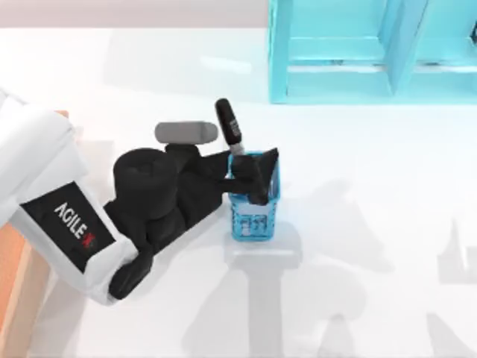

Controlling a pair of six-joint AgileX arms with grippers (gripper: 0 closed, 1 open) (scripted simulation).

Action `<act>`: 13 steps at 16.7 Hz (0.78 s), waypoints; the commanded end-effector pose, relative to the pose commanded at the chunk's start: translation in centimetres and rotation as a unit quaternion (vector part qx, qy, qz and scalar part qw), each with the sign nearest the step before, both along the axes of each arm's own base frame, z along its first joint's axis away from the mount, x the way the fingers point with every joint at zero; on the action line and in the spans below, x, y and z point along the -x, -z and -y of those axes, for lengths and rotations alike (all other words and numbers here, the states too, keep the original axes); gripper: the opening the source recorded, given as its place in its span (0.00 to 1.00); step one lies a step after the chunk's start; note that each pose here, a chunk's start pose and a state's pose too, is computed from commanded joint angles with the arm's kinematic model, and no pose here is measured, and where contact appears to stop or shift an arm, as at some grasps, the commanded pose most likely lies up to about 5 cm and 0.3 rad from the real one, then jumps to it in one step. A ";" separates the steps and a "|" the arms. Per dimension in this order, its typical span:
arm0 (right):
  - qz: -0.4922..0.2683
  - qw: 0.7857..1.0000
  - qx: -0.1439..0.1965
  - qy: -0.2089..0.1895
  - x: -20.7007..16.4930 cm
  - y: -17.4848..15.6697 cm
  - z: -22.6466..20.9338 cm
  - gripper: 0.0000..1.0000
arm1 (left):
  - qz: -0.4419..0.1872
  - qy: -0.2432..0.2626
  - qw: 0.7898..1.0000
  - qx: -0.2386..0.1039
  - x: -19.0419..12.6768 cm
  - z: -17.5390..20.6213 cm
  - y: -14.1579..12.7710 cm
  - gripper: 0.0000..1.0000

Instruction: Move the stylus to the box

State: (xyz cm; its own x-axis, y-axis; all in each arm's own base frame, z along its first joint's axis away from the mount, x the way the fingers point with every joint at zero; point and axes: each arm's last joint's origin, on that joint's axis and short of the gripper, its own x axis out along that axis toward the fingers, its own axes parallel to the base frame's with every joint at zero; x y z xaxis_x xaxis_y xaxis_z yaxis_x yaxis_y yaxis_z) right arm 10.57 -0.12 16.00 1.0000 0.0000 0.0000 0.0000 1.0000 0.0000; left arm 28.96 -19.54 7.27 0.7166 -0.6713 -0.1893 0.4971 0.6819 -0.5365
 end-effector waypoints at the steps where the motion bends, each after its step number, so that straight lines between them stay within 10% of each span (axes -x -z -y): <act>1: 0.000 1.000 0.000 0.000 0.0 0.0 0.0 1.00 | 0.000 0.000 1.000 0.000 0.0 0.0 0.0 0.40; 6: 0.000 1.000 0.000 0.000 0.0 0.0 0.0 1.00 | 0.000 0.000 1.000 0.000 0.0 0.0 0.0 0.02; 13: 0.000 1.000 0.000 0.000 0.0 0.0 0.0 1.00 | 0.000 0.000 1.000 0.000 0.0 0.0 0.0 0.00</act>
State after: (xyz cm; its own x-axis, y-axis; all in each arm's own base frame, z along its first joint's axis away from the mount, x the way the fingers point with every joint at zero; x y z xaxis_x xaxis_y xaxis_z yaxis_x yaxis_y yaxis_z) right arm 10.57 -0.12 16.00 1.0000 0.0000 0.0000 0.0000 1.0000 0.0000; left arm 28.96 -19.54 7.27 0.7166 -0.6713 -0.1893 0.4971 0.6819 -0.5365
